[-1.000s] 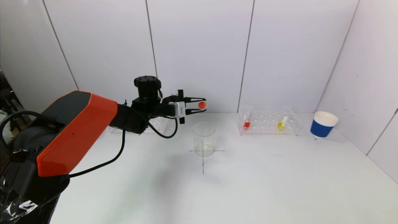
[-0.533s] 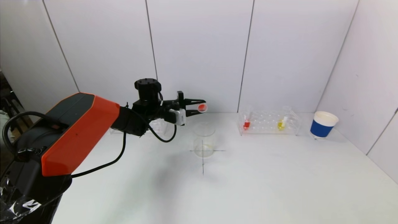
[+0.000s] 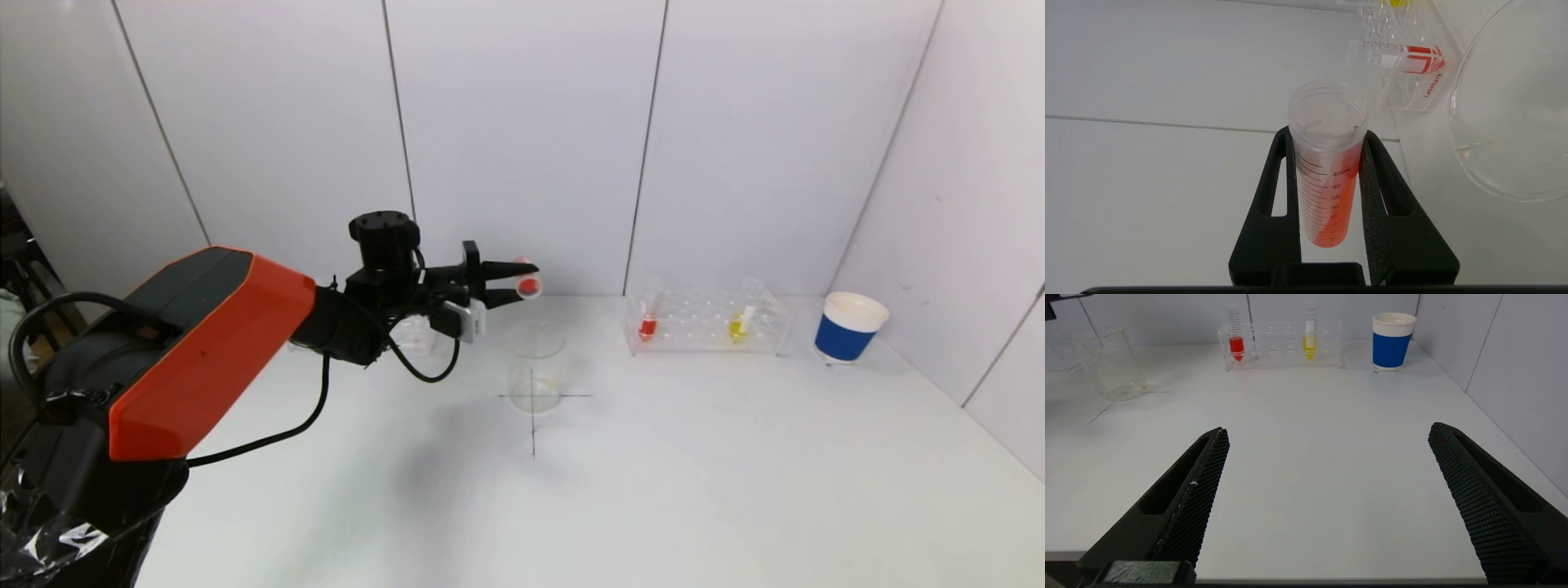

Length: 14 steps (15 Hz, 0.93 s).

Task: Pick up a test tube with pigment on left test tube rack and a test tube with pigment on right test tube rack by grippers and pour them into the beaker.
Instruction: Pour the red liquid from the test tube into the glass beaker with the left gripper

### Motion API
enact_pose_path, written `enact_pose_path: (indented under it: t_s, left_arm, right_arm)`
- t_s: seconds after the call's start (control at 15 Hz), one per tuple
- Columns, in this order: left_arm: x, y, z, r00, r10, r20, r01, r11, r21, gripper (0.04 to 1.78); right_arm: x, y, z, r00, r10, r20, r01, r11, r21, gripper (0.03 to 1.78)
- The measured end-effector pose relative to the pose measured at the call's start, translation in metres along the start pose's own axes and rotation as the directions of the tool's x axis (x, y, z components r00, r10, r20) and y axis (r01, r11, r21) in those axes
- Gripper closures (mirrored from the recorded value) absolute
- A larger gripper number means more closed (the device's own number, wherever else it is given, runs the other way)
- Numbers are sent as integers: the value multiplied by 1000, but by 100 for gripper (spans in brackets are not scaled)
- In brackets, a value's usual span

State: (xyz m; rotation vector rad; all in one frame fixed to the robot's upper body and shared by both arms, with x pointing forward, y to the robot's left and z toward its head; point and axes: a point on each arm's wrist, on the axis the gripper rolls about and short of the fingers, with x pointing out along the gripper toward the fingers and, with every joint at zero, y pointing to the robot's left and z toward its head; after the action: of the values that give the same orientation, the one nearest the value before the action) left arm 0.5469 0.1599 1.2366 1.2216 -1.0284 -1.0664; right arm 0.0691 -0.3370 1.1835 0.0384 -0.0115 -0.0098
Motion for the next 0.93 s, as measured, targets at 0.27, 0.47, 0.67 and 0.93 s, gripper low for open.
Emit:
enact_pose_path:
  t_s: [0.27, 0.47, 0.67, 0.93]
  left_arm:
    - [1, 1, 3, 1000, 23, 9, -23, 999, 49, 138]
    - [2, 1, 4, 1000, 28, 13, -29, 995, 92, 138]
    - [1, 1, 4, 1000, 28, 12, -29, 992, 123, 138]
    - [1, -1, 4, 1000, 25, 10, -27, 987, 160, 138]
  right_arm:
    - [0, 0, 0, 1000, 0, 0, 0, 1000, 0, 4]
    - [0, 0, 0, 1000, 0, 0, 0, 1000, 0, 4]
    - [0, 0, 0, 1000, 0, 0, 0, 1000, 0, 4]
    - [0, 0, 0, 1000, 0, 0, 0, 1000, 0, 4]
